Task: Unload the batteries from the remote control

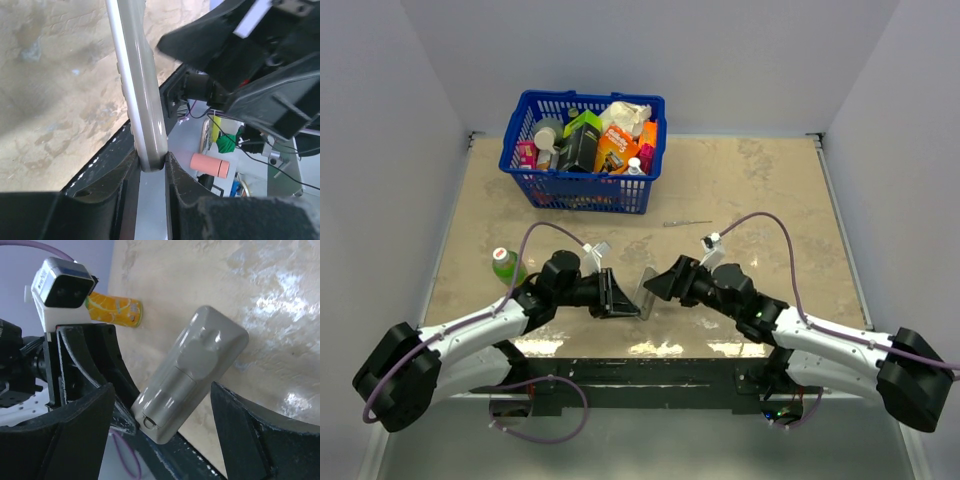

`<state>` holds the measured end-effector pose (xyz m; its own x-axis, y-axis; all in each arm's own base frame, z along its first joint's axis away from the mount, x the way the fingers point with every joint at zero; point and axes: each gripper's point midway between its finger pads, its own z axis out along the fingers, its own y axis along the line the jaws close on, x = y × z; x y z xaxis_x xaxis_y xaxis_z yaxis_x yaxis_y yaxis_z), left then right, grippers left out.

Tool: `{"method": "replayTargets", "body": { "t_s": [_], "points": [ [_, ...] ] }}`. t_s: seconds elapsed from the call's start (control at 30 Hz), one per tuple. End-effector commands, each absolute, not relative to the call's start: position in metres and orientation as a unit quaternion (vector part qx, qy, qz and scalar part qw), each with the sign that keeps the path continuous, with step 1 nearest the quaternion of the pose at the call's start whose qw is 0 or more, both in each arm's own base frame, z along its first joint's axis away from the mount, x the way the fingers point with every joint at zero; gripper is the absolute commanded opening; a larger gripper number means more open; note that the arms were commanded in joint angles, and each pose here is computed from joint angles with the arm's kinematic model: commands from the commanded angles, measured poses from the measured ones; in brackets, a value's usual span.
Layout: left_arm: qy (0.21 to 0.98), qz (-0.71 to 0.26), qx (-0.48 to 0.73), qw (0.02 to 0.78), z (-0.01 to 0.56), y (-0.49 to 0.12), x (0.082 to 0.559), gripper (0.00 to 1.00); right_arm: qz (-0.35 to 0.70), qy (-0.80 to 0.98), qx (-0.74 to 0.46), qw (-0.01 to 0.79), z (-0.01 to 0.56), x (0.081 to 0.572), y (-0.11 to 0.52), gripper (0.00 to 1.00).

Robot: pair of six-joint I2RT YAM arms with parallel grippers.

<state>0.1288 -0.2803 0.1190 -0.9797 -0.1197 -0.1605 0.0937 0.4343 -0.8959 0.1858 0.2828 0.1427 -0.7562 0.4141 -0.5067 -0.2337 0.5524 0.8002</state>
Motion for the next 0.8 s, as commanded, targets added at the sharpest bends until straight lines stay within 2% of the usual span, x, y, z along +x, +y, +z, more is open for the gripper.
{"method": "replayTargets", "body": {
  "t_s": [0.0,0.2,0.53,0.77],
  "points": [
    [0.808,-0.577,0.012,0.123,0.148,-0.289,0.131,0.00,0.565,0.767,0.102,0.287,0.166,0.171,0.295,0.80],
    [0.797,-0.589,0.012,0.132,0.155,-0.289,0.132,0.00,0.561,0.770,0.141,0.270,0.155,0.172,0.290,0.81],
    [0.771,-0.620,0.022,0.144,0.177,-0.293,0.131,0.00,0.634,0.702,0.150,0.289,0.190,0.173,0.290,0.82],
    [0.747,-0.649,0.028,0.141,0.189,-0.293,0.126,0.00,0.661,0.661,0.152,0.321,0.214,0.175,0.282,0.72]
  ]
}}
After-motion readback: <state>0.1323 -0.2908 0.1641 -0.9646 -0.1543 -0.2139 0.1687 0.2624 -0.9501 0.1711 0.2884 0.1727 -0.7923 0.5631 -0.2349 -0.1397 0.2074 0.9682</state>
